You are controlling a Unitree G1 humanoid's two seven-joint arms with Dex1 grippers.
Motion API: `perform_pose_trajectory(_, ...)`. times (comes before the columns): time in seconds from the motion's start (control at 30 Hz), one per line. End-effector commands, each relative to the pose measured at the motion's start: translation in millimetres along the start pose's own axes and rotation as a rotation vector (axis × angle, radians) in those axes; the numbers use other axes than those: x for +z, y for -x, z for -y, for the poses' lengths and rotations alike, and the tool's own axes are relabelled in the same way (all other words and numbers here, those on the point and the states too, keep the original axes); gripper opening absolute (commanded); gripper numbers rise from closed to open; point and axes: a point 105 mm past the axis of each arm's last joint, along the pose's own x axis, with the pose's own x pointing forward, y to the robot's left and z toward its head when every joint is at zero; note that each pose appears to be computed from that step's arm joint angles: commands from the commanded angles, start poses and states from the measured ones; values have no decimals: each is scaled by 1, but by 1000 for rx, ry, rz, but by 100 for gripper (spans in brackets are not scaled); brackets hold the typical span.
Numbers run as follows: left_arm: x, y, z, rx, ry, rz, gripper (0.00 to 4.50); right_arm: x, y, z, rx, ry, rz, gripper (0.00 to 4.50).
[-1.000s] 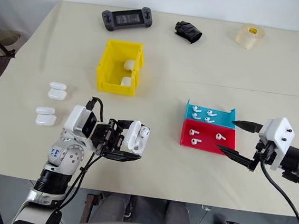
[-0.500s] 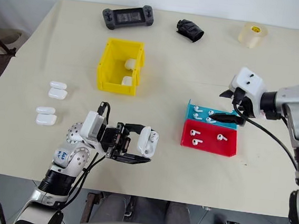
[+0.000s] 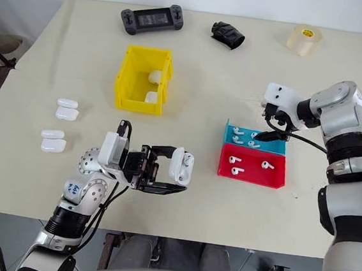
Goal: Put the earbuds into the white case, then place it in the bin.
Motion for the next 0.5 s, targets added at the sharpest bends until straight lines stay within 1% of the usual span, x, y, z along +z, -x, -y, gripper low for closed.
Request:
perform_pose_trajectory(0.03, 7, -4, 3, -15, -29, 15, 278, 6, 5, 5, -7, 35, 3, 449)
perform_pose_trajectory(0.37, 8, -3, 3, 0, -29, 13, 278, 7, -5, -1, 28, 84, -5, 449)
perform_pose_trajectory(0.5, 7, -2, 3, -2, -26, 0, 278, 8, -8, -2, 36, 94, -2, 367)
